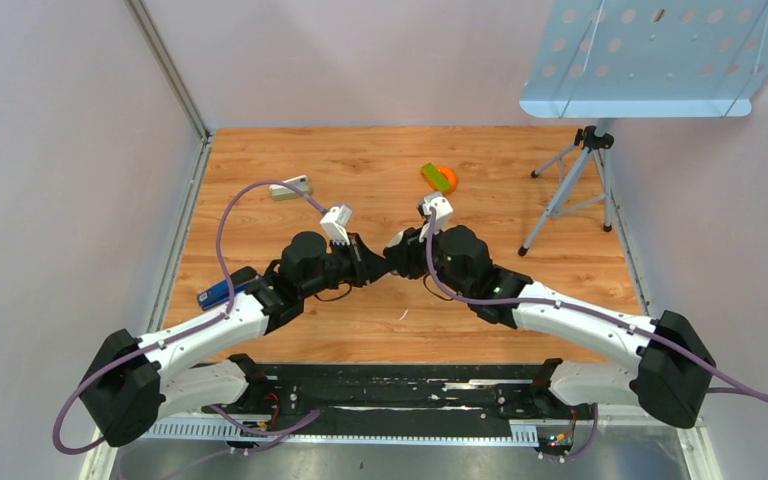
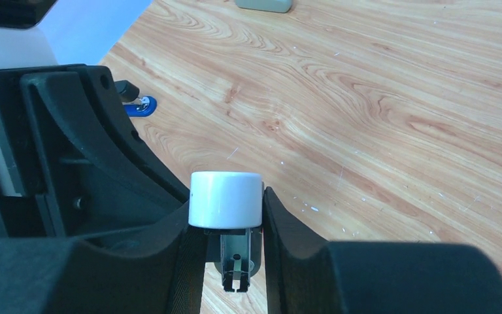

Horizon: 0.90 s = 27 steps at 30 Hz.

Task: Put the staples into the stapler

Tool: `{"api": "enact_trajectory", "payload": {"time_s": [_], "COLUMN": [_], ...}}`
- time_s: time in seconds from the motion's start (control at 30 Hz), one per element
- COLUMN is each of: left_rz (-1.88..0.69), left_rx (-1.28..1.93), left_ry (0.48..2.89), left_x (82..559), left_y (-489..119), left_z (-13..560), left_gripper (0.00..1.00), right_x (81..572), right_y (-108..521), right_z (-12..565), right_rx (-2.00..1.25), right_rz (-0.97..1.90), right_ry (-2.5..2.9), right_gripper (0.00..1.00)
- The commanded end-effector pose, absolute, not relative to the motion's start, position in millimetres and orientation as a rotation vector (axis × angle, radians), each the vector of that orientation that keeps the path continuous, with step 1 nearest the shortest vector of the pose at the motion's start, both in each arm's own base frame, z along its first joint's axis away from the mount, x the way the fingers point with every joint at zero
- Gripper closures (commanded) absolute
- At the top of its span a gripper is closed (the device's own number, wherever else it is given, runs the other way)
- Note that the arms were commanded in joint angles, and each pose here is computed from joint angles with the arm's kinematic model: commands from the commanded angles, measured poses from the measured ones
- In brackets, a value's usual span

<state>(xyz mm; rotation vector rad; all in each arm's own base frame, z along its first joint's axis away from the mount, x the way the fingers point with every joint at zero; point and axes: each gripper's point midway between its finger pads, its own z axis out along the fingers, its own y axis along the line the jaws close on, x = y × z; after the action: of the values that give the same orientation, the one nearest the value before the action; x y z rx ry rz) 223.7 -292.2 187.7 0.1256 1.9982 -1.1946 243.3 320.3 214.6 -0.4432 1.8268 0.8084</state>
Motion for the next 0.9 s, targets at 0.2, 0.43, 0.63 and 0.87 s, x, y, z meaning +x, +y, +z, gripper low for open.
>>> {"api": "enact_trajectory", "payload": {"time_s": [0.2,0.43,0.63,0.87], "left_rz": [-1.071,-0.849,-0.543,-0.305], "left_rx": [0.069,0.041,-0.049,-0.292], "left_ry": [2.009,2.084,2.139,2.17], "left_x": [234.3,242.9,252.7,263.6], "left_y": [-278.4,-251.3,-205.7,-154.4], "left_z": [189.1,175.1,167.4,151.8], "left_gripper": [0.56,0.01,0.0,0.0], "right_x": [262.1,314.2,357.1,393.3], "right_y": [313.4,261.2,207.1,193.9], "right_z": [224.3,198.1,141.3,90.5], "right_rx": [-0.392,-0.279,-0.113,-0.152], "right_rz": [0.686,0.444,0.211,0.098], "right_ry": [1.819,1.969,2.156,2.298], "right_gripper": [0.81,0.82,0.81,0.8]}}
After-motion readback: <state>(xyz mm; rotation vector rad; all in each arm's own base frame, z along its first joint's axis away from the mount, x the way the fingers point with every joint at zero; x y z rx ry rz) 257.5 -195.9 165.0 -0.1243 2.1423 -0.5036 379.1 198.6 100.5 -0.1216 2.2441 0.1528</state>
